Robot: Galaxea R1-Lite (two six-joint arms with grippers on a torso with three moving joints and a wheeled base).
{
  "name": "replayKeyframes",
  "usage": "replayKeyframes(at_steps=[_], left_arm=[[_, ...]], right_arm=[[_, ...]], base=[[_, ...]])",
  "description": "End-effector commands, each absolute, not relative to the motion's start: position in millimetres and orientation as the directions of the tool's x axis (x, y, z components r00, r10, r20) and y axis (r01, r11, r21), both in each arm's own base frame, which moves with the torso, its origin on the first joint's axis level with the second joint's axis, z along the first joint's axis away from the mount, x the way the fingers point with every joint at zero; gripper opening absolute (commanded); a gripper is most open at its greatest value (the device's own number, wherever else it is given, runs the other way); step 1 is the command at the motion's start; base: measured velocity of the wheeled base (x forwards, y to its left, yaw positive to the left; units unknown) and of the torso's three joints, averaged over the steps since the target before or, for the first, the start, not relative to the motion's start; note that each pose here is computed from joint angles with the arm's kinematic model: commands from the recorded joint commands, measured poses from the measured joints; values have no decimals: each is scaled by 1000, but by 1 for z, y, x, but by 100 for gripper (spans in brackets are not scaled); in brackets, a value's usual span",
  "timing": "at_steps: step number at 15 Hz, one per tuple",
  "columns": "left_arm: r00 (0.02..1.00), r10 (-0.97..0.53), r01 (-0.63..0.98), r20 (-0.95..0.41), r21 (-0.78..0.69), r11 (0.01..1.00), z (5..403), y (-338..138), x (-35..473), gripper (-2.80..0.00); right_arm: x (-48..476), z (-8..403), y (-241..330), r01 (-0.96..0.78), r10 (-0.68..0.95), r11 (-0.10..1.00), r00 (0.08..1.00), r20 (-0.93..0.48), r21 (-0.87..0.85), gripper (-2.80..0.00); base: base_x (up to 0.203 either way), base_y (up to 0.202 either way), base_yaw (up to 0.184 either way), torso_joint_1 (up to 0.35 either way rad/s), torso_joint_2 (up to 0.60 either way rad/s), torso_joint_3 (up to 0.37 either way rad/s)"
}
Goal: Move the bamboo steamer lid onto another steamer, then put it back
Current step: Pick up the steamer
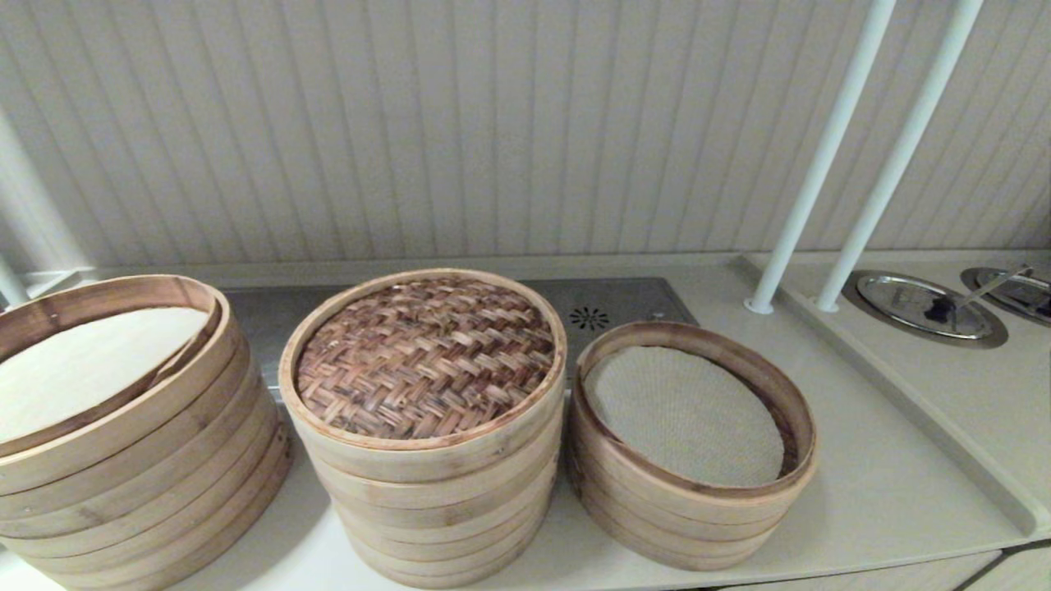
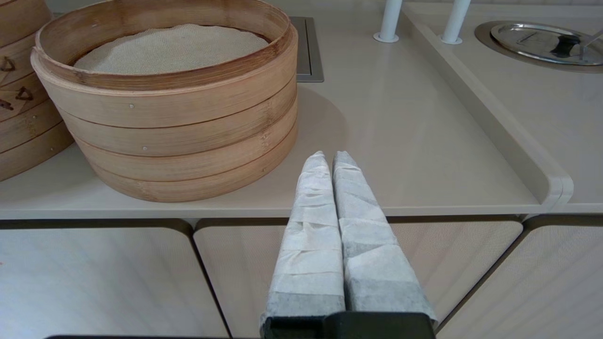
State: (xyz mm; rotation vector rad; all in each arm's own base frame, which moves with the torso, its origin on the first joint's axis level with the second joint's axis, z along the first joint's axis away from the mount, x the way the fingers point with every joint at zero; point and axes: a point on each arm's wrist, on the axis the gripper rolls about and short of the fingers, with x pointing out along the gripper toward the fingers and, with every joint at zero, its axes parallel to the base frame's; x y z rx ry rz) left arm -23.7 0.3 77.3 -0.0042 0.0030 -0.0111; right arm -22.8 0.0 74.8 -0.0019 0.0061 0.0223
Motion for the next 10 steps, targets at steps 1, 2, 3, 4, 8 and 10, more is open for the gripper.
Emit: replayKeyframes(at_steps=[1,2,3,4,8,10], left_arm=[[1000,-11,11,-5,-5,1000,77,0,-24,-280],[1000,-11,11,-5,-6,1000,77,0,-24,-280],[1000,-11,11,-5,-6,1000,77,0,-24,-280],[1000,-11,11,-5,-6,1000,77,0,-24,-280],[1000,-11,11,-5,-6,1000,77,0,-24,-280],[1000,-11,11,-5,-8,1000,77,0,-24,-280]], right_arm=[[-22,74,0,-21,21,1000,1000,-11,-1,-280],[-22,74,0,-21,21,1000,1000,-11,-1,-280],[-22,74,0,-19,19,1000,1000,-11,1,-280],[-22,74,0,-18,18,1000,1000,-11,2,-280],[-22,75,0,-17,17,1000,1000,-12,2,-280],[-22,75,0,-15,15,1000,1000,-11,0,-280]], base=[[0,0,0,0,0,0],[0,0,0,0,0,0],[0,0,0,0,0,0],[0,0,0,0,0,0],[0,0,0,0,0,0],[0,0,0,0,0,0]])
